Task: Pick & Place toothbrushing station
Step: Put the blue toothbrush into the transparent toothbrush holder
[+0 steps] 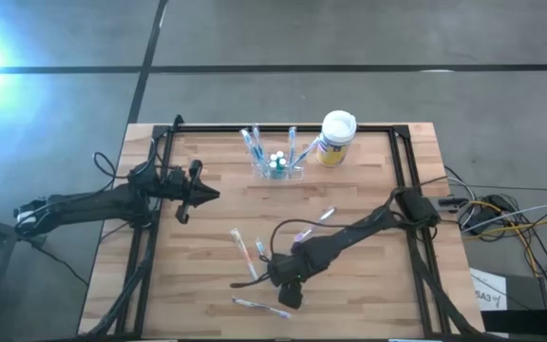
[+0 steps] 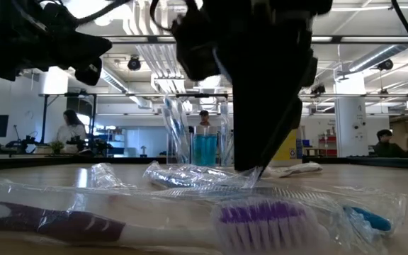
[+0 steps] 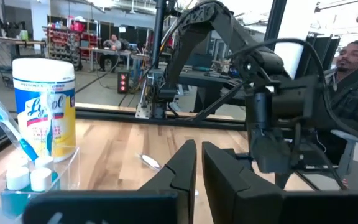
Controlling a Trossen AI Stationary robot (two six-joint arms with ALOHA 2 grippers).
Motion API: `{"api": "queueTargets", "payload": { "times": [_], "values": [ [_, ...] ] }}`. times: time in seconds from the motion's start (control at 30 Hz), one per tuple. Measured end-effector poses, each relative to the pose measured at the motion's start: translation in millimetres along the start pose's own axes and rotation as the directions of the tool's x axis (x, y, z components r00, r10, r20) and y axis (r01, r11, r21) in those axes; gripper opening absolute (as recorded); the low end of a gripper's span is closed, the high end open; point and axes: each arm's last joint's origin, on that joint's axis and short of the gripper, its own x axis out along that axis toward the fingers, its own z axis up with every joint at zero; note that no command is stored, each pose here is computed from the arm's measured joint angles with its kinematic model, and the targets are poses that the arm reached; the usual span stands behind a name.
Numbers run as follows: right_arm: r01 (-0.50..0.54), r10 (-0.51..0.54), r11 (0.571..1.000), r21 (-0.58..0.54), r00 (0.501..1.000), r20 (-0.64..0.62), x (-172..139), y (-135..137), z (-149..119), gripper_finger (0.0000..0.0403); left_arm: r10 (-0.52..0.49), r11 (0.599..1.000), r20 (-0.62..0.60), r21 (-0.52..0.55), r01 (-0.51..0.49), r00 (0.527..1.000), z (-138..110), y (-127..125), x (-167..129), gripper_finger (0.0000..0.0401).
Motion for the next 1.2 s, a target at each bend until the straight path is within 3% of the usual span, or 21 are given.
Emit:
{"api": "queueTargets", "payload": {
  "times": [0.27, 0.47, 0.6, 0.77, 0.87, 1.07, 1.2],
  "values": [
    [0.078, -0.077, 0.996, 0.049, 0.997, -0.032, 14, -6, -2, 0.0176, 0.0, 1.0, 0.0, 0.0, 0.0, 1.0, 0, 0, 0, 0.0037],
    [0.096, -0.096, 0.995, 0.009, 0.995, -0.035, 15, -7, -3, 0.016, 0.0, 1.0, -0.001, 0.0, 0.0, 1.0, 0, 0, 0, 0.003],
    [0.104, -0.105, 0.994, -0.015, 0.994, -0.038, 15, -9, -3, 0.0115, 0.0, 1.0, -0.001, 0.001, 0.0, 1.0, 0, 0, 0, 0.0031],
    [0.112, -0.115, 0.992, -0.064, 0.993, -0.042, 15, -11, -2, 0.0026, 0.0, 1.0, -0.001, 0.001, 0.0, 1.0, 0, 0, 0, 0.0038],
    [0.122, -0.125, 0.99, -0.066, 0.991, -0.043, 12, -13, -2, 0.0019, 0.0, 1.0, -0.001, 0.001, 0.0, 1.0, 0, 0, 0, 0.004],
    [0.23, -0.232, 0.969, -0.094, 0.973, -0.003, -22, -16, -6, 0.0014, 0.0, 1.0, -0.003, -0.005, 0.0, 1.0, 0, 0, 0, 0.0033],
    [0.256, -0.235, 0.956, -0.144, 0.961, 0.148, -69, -8, -8, 0.0013, -0.002, 1.0, -0.008, 0.009, 0.002, 1.0, -1, 0, 0, 0.0027]
  ]
}}
